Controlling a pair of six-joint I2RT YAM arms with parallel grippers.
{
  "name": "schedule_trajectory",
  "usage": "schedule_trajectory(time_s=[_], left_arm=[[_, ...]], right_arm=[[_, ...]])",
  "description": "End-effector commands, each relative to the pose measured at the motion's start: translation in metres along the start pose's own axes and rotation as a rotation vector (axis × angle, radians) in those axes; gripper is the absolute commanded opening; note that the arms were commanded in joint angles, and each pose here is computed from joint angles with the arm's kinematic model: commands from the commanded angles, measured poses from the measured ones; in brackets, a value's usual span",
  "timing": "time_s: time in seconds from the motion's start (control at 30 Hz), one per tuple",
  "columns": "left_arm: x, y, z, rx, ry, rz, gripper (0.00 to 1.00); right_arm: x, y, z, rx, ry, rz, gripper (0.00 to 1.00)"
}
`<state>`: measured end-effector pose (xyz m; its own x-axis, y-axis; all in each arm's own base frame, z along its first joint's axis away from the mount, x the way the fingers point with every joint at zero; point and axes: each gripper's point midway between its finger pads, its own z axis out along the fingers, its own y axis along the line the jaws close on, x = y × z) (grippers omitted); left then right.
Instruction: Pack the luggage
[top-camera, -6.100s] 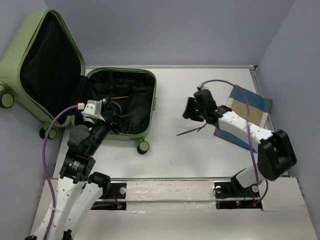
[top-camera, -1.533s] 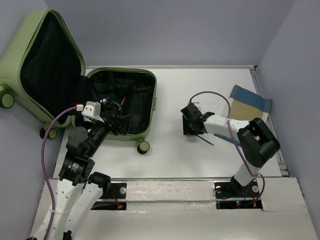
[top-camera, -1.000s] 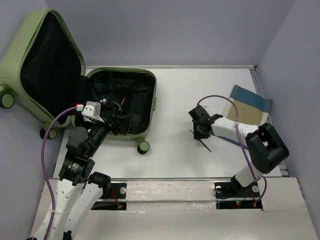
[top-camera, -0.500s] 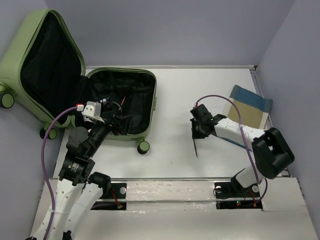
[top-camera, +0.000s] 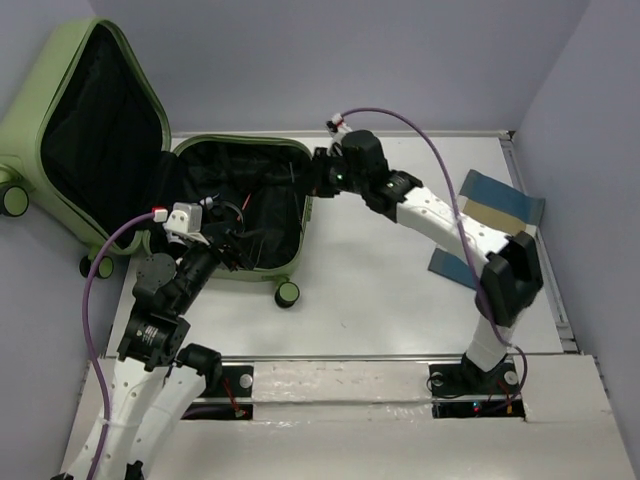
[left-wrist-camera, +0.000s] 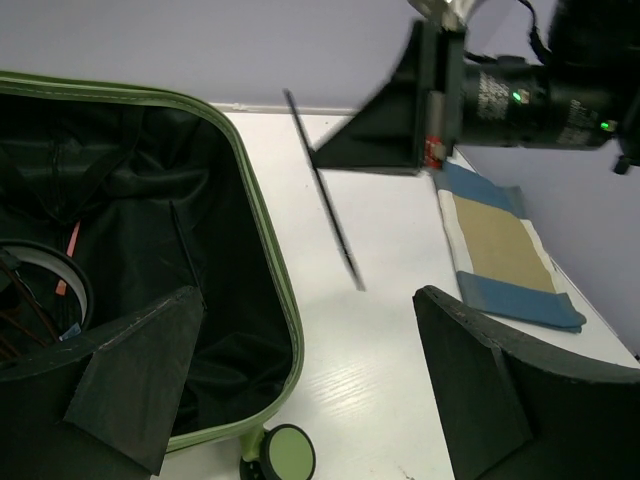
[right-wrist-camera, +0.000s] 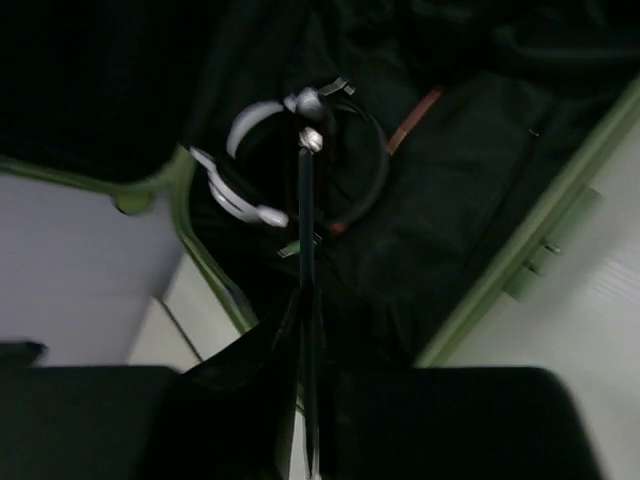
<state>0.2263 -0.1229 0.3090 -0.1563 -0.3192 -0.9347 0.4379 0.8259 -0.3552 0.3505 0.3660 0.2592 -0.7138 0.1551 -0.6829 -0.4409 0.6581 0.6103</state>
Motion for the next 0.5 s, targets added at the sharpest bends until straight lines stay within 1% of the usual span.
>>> schedule_trajectory(time_s=[0.0, 0.03, 0.07, 0.1, 0.13, 0.17, 0.2, 0.23, 0.27, 0.3, 0.33, 0.37, 0.4, 0.43, 0.47], left_arm=[[-0.022, -0.008, -0.003, 0.020, -0.068, 0.021, 0.99], [-0.022, -0.006, -0.003, 0.014, -0.068, 0.020, 0.99], [-0.021, -0.006, -0.003, 0.015, -0.066, 0.020, 0.99], [-0.022, -0.007, -0.003, 0.018, -0.067, 0.022, 0.99], [-0.020, -0.009, -0.003, 0.026, -0.062, 0.020, 0.99], [-0.022, -0.010, -0.004, 0.033, -0.068, 0.021, 0.99], [-0.022, -0.011, -0.004, 0.038, -0.067, 0.020, 0.99], [-0.022, -0.012, -0.004, 0.043, -0.067, 0.020, 0.99], [-0.021, -0.013, -0.005, 0.048, -0.067, 0.020, 0.99], [-0.022, -0.014, -0.005, 0.049, -0.070, 0.021, 0.99], [-0.021, -0.013, -0.005, 0.046, -0.068, 0.019, 0.99], [-0.024, -0.013, -0.007, 0.039, -0.077, 0.009, 0.99], [-0.024, -0.010, -0.007, 0.023, -0.082, 0.008, 0.99], [-0.025, -0.009, -0.008, 0.013, -0.085, 0.005, 0.99], [-0.027, -0.008, -0.009, 0.003, -0.091, 0.006, 0.99]], right_arm=[[-0.033, 0.065, 0.053, -0.221, -0.012, 0.050, 0.53], [-0.032, 0.059, 0.058, -0.202, -0.013, 0.050, 0.73], [-0.038, 0.050, 0.055, -0.181, -0.029, 0.051, 0.79], [-0.025, 0.028, 0.054, -0.141, -0.006, 0.058, 0.82], [-0.032, 0.003, 0.046, -0.089, -0.031, 0.072, 0.82], [-0.046, -0.002, 0.021, -0.073, -0.086, 0.061, 0.82], [-0.048, -0.021, 0.008, -0.029, -0.113, 0.072, 0.82], [-0.038, -0.084, -0.007, 0.110, -0.124, 0.123, 0.81], [-0.040, -0.112, -0.026, 0.187, -0.157, 0.131, 0.80], [-0.046, -0.130, -0.061, 0.260, -0.204, 0.148, 0.78], [-0.043, -0.161, -0.083, 0.361, -0.229, 0.168, 0.74], [-0.033, -0.225, -0.131, 0.605, -0.279, 0.204, 0.69], [-0.022, -0.262, -0.151, 0.741, -0.279, 0.226, 0.67], [-0.022, -0.282, -0.182, 0.845, -0.324, 0.232, 0.66], [-0.009, -0.321, -0.218, 1.003, -0.344, 0.265, 0.64]])
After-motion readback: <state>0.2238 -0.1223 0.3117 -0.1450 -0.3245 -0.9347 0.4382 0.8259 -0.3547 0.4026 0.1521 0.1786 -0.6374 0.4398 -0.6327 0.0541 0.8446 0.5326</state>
